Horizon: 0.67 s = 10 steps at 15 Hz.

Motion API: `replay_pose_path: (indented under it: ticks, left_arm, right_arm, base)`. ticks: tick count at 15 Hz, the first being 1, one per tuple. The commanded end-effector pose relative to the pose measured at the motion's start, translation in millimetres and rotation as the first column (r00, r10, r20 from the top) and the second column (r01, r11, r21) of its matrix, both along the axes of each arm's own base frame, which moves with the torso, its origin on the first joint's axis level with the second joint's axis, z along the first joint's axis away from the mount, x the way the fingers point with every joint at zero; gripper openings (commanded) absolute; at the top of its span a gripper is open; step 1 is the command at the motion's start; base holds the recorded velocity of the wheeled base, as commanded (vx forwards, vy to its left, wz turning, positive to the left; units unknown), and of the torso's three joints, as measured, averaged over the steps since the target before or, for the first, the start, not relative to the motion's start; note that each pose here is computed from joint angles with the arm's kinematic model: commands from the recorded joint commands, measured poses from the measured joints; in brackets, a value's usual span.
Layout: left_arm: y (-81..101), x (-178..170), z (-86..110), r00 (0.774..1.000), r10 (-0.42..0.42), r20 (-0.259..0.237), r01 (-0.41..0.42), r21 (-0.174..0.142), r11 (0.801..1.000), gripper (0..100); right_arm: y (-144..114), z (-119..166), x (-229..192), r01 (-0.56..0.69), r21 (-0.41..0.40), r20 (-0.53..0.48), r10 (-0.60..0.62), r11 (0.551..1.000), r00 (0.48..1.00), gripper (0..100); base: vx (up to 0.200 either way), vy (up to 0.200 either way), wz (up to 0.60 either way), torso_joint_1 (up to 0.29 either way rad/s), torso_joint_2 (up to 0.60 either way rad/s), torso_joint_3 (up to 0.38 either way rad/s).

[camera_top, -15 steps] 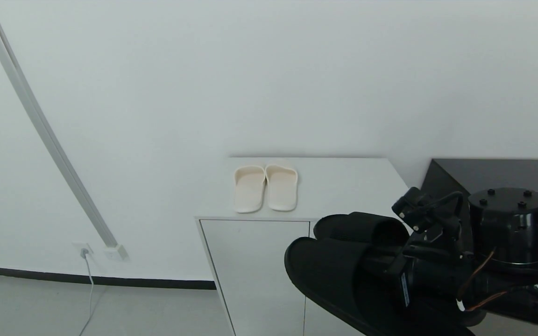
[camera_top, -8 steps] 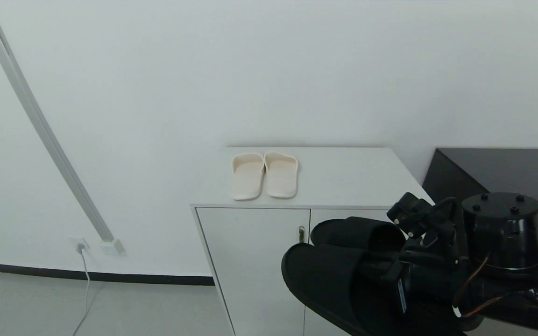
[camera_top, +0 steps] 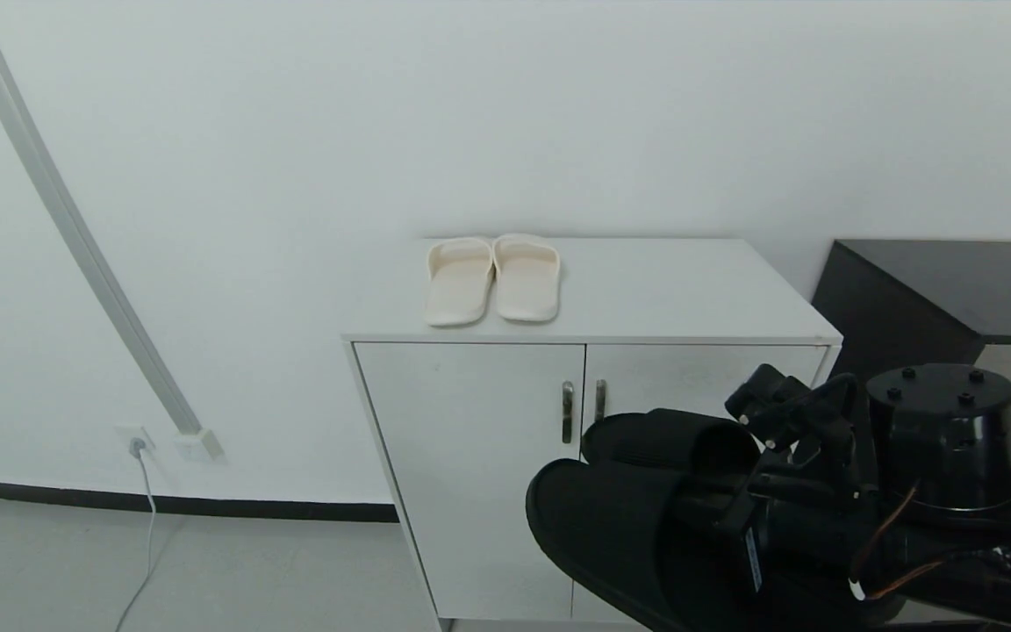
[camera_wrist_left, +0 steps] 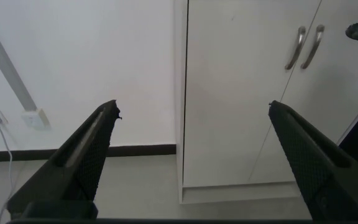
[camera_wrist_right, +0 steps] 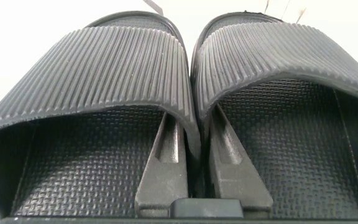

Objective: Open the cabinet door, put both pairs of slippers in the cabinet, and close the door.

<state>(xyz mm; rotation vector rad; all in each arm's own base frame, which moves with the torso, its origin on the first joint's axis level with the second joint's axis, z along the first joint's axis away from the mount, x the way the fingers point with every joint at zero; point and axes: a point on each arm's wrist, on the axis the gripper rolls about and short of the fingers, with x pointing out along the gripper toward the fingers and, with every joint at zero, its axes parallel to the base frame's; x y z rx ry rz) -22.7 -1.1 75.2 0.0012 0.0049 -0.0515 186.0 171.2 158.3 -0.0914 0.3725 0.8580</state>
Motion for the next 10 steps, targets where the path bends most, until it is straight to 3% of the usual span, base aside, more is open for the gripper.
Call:
replay_pose_path:
  ticks: [1,10]
  left_arm:
    - [0.0,0.0,0.0,1.0,-0.001,0.0,0.001,0.0,1.0,100]
    - [0.0,0.0,0.0,1.0,-0.001,0.0,0.001,0.0,1.0,100]
  right_arm:
    - [0.1,-1.5,0.1,0.0,-0.003,-0.005,0.0,1.0,1.0,0]
    - [-0.4,-6.1,-0.5,-0.002,-0.015,-0.019,0.002,1.0,1.0,0]
  base:
    - [0.0,0.0,0.0,-0.207,0.52,0.325]
    - [0.0,0.0,0.0,-0.174,0.5,0.32]
